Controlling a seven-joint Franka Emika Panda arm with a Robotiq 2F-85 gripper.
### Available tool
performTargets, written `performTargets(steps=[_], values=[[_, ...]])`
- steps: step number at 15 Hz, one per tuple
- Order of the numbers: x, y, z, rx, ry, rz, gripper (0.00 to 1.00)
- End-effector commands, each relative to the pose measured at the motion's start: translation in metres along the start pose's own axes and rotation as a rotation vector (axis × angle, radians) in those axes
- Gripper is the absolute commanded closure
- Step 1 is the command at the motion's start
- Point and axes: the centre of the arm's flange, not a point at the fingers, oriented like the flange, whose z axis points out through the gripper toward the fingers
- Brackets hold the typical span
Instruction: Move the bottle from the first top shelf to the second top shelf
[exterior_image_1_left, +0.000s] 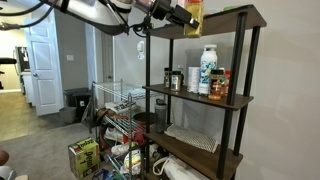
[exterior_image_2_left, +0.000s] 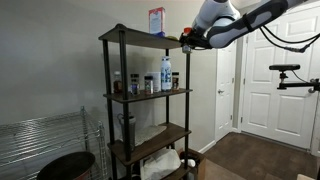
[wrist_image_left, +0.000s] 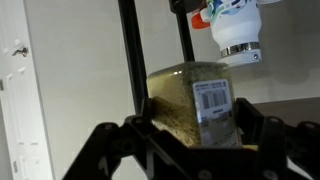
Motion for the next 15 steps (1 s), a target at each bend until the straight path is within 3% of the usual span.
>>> performTargets(steps=[1, 9, 15], values=[[0.0, 0.012, 0.002, 0.013, 0.013, 0.031, 0.43], [-0.036, 0.044, 0.008, -0.041, -0.07, 0.02, 0.43], [-0.052, 0.043, 0.009, -0.04, -0.098, 0.0, 0.43]])
